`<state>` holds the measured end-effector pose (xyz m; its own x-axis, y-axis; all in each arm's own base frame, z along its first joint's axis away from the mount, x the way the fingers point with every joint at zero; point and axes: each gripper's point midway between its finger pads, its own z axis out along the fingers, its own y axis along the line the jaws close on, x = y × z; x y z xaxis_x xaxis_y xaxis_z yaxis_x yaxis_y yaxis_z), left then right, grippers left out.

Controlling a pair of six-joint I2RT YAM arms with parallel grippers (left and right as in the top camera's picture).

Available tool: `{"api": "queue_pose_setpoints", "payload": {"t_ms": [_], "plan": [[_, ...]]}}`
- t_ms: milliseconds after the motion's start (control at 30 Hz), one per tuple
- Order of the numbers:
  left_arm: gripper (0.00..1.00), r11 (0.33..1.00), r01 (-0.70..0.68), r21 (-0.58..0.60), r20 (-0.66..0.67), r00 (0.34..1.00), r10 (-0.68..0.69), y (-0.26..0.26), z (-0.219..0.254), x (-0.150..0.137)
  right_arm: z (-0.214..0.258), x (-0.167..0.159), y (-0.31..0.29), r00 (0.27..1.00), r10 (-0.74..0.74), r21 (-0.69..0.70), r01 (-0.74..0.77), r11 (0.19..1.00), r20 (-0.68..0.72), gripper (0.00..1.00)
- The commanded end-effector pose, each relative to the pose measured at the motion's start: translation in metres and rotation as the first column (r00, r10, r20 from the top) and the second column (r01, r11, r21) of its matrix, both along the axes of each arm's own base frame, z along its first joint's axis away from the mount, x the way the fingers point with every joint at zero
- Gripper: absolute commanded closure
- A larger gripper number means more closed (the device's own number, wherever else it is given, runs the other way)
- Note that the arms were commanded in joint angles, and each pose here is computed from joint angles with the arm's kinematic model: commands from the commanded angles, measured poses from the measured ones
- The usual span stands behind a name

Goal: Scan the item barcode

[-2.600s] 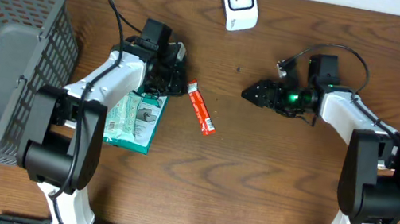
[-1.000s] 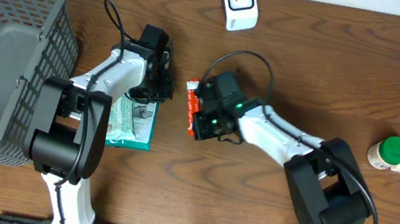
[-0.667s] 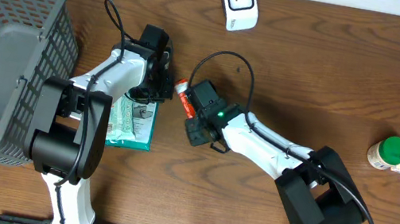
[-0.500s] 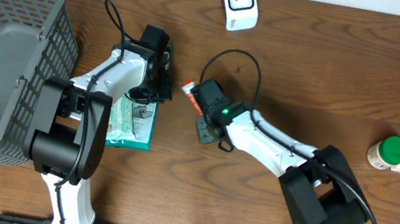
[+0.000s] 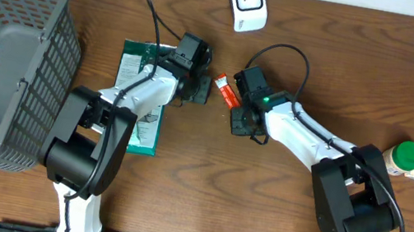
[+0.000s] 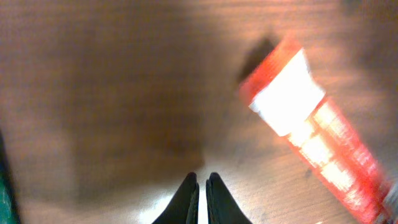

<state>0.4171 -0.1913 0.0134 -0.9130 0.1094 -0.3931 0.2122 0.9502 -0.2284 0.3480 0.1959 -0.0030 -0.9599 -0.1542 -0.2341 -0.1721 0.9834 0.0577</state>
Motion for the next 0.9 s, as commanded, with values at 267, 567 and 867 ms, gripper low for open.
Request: {"api": "queue_pose_setpoints", "payload": {"t_ms": [267, 567, 867], "plan": [[0.92, 0.995, 0.027, -0.095, 0.135, 0.991, -0.014, -0.052, 0.013, 0.017, -0.023, -0.020, -0.003, 0.995, 0.014, 0.013, -0.013, 1.000, -0.101, 0.83], [0.87, 0.996, 0.049, -0.070, 0.107, 0.993, -0.041, -0.062, -0.008, 0.008, -0.023, -0.021, -0.002, 0.994, 0.016, 0.020, -0.014, 1.000, -0.105, 0.83], [0.84, 0.999, 0.044, -0.007, -0.025, 0.999, -0.044, -0.049, -0.032, -0.018, -0.023, -0.020, -0.004, 0.994, 0.011, 0.022, -0.009, 1.000, -0.105, 0.79]]}}
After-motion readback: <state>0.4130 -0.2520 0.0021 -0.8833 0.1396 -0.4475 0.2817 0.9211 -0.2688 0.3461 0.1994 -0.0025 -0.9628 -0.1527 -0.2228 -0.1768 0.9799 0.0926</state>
